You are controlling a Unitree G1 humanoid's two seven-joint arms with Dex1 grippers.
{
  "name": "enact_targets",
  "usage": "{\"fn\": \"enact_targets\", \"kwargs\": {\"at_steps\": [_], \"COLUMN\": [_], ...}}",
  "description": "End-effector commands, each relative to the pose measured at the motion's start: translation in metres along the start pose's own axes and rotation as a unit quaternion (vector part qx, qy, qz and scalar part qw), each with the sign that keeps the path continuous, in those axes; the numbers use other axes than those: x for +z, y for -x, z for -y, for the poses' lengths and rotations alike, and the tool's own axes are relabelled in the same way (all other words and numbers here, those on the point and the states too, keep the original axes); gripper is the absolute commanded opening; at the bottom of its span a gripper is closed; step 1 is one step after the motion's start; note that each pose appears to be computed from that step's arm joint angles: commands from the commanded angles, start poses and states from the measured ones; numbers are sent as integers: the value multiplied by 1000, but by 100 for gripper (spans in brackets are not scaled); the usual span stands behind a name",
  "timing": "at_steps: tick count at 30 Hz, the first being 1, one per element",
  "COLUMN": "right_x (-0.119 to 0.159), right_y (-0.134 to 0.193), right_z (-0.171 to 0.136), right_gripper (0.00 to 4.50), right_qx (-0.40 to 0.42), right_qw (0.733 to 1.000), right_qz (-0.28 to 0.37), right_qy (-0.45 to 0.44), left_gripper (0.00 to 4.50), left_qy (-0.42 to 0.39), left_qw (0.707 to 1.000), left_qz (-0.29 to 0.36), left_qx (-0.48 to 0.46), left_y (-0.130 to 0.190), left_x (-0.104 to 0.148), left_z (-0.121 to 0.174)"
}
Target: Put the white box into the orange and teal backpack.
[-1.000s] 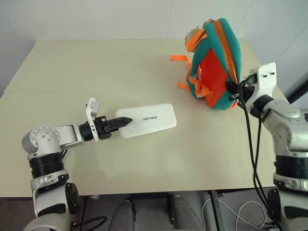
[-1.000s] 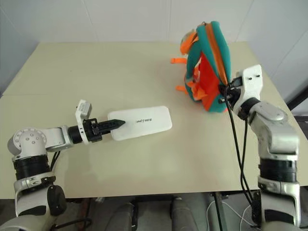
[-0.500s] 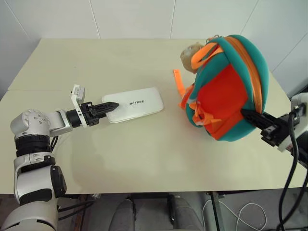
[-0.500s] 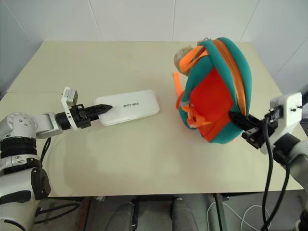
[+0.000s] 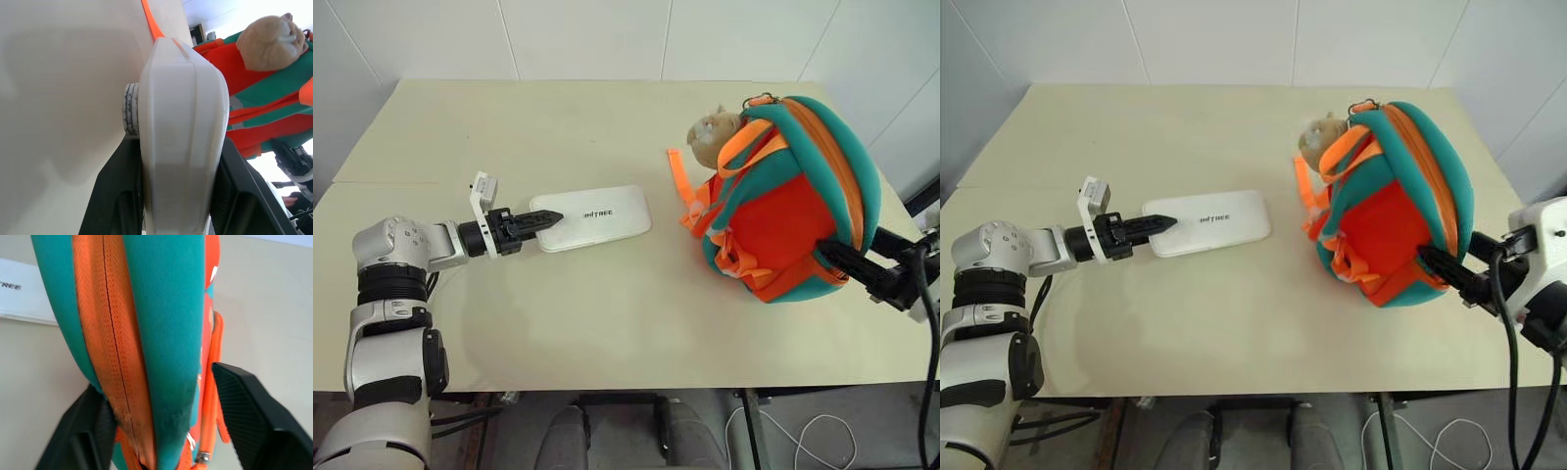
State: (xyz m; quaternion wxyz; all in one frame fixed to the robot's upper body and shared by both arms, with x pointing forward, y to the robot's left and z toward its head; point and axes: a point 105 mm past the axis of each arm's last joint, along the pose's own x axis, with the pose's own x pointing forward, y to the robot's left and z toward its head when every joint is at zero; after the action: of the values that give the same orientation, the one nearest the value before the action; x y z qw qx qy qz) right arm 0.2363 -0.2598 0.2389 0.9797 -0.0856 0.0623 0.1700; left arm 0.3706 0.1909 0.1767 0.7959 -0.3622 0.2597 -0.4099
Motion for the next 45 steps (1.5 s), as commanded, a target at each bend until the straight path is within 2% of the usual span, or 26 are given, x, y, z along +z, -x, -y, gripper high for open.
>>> {"fn": "enact_targets", "kwargs": {"at_steps": [1,2,6,10,13,16,21,25,30,37,45], "right_x": [24,31,61,83,111,121,108,75,29,-5,-11], "right_y": [17,20,31,32,30,25,16,10,1,-27,-61], "right_z": [11,15,24,18,2,-18,-56,-81,-89,-92,-72], "right_gripper": [435,450,450,450,450,450,450,450,450,450,450], "right_qx": [-23,-33,-54,-41,-7,40,133,192,191,154,77], "right_qw": [999,998,992,986,975,970,970,975,981,988,996], "right_qz": [36,45,102,149,210,230,196,107,0,-8,49], "right_qy": [31,39,59,64,71,68,51,36,39,5,-17], "left_gripper": [127,127,127,127,127,127,127,127,127,127,127], "left_qy": [-25,-25,-26,-26,-26,-27,-28,-28,-28,-14,8], "left_qw": [999,999,999,999,999,999,999,999,999,999,997], "left_qz": [12,12,11,10,8,6,8,12,15,27,44], "left_qx": [-23,-23,-24,-26,-29,-31,-30,-28,-28,-33,-68], "left_y": [0,-1,-3,-4,-7,-8,-7,-5,-5,-6,-2], "left_x": [13,13,14,14,14,14,15,16,16,18,16], "left_z": [14,14,14,14,14,15,15,13,12,13,22]}}
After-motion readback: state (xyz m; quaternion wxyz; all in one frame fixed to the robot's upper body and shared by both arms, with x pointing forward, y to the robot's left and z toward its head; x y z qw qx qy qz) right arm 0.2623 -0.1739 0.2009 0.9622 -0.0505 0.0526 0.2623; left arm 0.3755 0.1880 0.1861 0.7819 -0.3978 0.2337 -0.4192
